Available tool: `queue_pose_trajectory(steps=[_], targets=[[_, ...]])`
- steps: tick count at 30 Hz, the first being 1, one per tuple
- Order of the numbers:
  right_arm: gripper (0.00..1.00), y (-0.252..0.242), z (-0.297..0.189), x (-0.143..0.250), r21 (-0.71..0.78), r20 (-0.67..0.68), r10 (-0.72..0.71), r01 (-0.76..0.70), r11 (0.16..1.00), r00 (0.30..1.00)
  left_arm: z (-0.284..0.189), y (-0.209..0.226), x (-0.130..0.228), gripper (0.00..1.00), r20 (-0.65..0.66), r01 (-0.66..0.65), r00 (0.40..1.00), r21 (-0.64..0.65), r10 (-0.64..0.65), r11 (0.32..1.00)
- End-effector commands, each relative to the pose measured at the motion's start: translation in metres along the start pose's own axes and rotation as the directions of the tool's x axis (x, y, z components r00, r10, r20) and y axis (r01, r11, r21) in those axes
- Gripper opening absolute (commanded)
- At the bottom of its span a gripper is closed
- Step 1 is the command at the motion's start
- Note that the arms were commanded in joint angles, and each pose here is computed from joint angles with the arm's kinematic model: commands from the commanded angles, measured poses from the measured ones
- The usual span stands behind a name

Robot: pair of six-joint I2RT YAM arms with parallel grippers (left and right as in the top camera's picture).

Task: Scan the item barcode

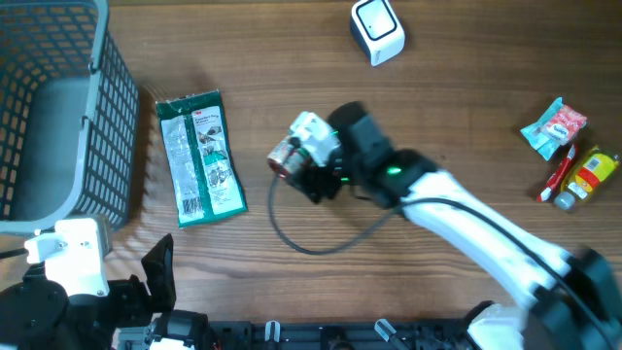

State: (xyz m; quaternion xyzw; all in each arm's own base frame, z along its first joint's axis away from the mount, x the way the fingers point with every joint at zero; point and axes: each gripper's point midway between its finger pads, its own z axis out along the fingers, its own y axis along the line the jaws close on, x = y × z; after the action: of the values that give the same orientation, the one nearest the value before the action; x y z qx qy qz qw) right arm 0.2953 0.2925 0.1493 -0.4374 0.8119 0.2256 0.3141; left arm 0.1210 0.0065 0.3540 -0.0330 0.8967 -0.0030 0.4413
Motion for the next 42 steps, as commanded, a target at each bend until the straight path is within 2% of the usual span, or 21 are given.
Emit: queue_pose_trajectory(steps=[1, 5, 9, 12, 15, 20, 25, 30, 34, 36, 37, 39, 40, 41, 42], targets=[[0.4, 0.01, -0.067, -0.017, -0.098, 0.139, -0.185, 0.2, 0.975, 0.973, 0.0, -0.001, -0.001, 1.0, 0.003, -0.009, 1.0, 0.003, 0.009, 1.0], [0.38, -0.009, -0.125, 0.0, -0.052, 0.174, -0.237, 0.249, 0.967, 0.956, 0.0, 0.0, -0.001, 1.0, 0.003, -0.009, 1.0, 0.003, 0.009, 1.0], [0.35, -0.009, -0.17, 0.019, -0.078, 0.272, -0.311, 0.343, 0.936, 0.911, 0.0, -0.001, -0.001, 1.0, 0.003, -0.009, 1.0, 0.003, 0.009, 1.0], [0.41, -0.003, -0.188, 0.032, -0.106, 0.371, -0.362, 0.426, 0.898, 0.855, 0.0, -0.001, -0.001, 1.0, 0.003, -0.009, 1.0, 0.003, 0.009, 1.0], [0.42, -0.001, -0.188, 0.037, -0.13, 0.413, -0.377, 0.463, 0.877, 0.829, 0.0, 0.0, -0.001, 1.0, 0.003, -0.009, 1.0, 0.003, 0.009, 1.0], [0.49, -0.008, -0.166, 0.042, -0.217, 0.442, -0.329, 0.455, 0.864, 0.835, 0.0, 0.0, -0.001, 1.0, 0.003, -0.009, 1.0, 0.003, 0.009, 1.0], [0.47, -0.001, -0.139, 0.045, -0.317, 0.449, -0.302, 0.466, 0.826, 0.841, 0.0, 0.0, -0.001, 1.0, 0.003, -0.009, 1.0, 0.003, 0.009, 1.0], [0.42, 0.003, -0.134, 0.043, -0.33, 0.451, -0.306, 0.475, 0.816, 0.839, 0.0, -0.001, -0.001, 1.0, 0.003, -0.009, 1.0, 0.003, 0.009, 1.0], [0.41, -0.007, -0.13, 0.038, -0.34, 0.416, -0.237, 0.391, 0.855, 0.878, 0.0, -0.001, -0.001, 1.0, 0.003, -0.009, 1.0, 0.003, 0.009, 1.0], [0.37, -0.025, -0.126, 0.028, -0.333, 0.362, -0.135, 0.264, 0.905, 0.922, 0.0, 0.0, -0.001, 1.0, 0.003, -0.009, 1.0, 0.003, 0.009, 1.0], [0.38, -0.047, -0.121, 0.021, -0.286, 0.295, -0.043, 0.13, 0.949, 0.955, 0.0, 0.0, -0.001, 1.0, 0.003, -0.009, 1.0, 0.003, 0.009, 1.0], [0.25, -0.102, -0.117, 0.012, -0.085, 0.195, 0.209, -0.196, 0.977, 0.958, 0.0, -0.001, -0.001, 1.0, 0.003, -0.009, 1.0, 0.003, 0.009, 1.0], [0.2, -0.126, -0.124, 0.008, 0.036, 0.19, 0.274, -0.286, 0.958, 0.943, 0.0, 0.0, -0.001, 1.0, 0.003, -0.009, 1.0, 0.003, 0.009, 1.0], [0.15, -0.137, -0.131, 0.003, 0.094, 0.196, 0.284, -0.306, 0.947, 0.939, 0.0, -0.001, -0.001, 1.0, 0.003, -0.009, 1.0, 0.003, 0.009, 1.0], [0.04, -0.148, -0.142, -0.006, 0.152, 0.212, 0.305, -0.339, 0.928, 0.928, 0.0, 0.0, -0.001, 1.0, 0.003, -0.009, 1.0, 0.003, 0.009, 1.0]])
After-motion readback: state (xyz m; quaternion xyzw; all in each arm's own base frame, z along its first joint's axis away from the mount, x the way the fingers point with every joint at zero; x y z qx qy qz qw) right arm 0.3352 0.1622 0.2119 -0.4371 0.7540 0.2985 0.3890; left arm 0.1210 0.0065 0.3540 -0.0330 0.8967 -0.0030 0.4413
